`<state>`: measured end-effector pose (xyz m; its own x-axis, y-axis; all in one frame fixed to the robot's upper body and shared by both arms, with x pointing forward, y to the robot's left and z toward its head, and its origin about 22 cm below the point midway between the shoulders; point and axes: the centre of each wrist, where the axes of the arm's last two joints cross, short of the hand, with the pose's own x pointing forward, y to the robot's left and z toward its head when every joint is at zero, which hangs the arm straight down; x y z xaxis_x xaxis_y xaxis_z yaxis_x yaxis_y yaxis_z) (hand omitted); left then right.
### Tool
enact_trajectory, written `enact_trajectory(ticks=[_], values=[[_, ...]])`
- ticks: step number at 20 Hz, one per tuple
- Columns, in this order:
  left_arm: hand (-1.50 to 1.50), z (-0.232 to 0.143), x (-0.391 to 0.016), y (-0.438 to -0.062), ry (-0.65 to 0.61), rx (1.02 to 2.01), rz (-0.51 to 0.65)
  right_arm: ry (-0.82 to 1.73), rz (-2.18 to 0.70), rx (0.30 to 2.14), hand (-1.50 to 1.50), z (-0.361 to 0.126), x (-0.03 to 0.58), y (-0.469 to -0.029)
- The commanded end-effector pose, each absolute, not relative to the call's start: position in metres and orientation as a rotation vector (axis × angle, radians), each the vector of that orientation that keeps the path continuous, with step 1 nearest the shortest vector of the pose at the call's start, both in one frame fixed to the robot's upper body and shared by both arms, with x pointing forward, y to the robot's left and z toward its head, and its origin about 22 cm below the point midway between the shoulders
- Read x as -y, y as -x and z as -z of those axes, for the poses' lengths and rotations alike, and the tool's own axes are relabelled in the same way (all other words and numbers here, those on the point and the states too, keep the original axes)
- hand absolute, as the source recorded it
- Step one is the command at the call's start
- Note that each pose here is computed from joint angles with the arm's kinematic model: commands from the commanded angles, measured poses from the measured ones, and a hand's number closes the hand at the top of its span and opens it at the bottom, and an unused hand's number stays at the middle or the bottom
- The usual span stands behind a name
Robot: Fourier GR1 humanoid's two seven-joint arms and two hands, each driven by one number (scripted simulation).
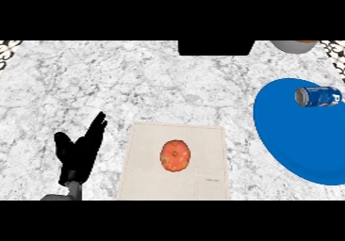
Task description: Pick the can from the placemat and place it in the plate
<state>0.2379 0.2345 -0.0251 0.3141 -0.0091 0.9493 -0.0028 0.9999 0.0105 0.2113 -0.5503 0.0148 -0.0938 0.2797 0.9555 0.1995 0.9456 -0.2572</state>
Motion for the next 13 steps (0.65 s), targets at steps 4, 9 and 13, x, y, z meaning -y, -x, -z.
enact_trajectory(ticks=[4, 9, 13], values=[[0.00, 0.034, -0.236, -0.229, -0.013, 1.190, 0.014, 0.355, -0.194, 1.668, -1.50, -0.003, 0.569, -0.158], [0.00, 0.033, -0.259, -0.228, -0.010, 1.187, -0.005, 0.368, -0.211, 1.658, -1.50, 0.008, 0.565, -0.142], [0.00, 0.033, -0.233, -0.239, -0.022, 1.186, -0.014, 0.378, -0.218, 1.660, -1.50, -0.004, 0.574, -0.130]])
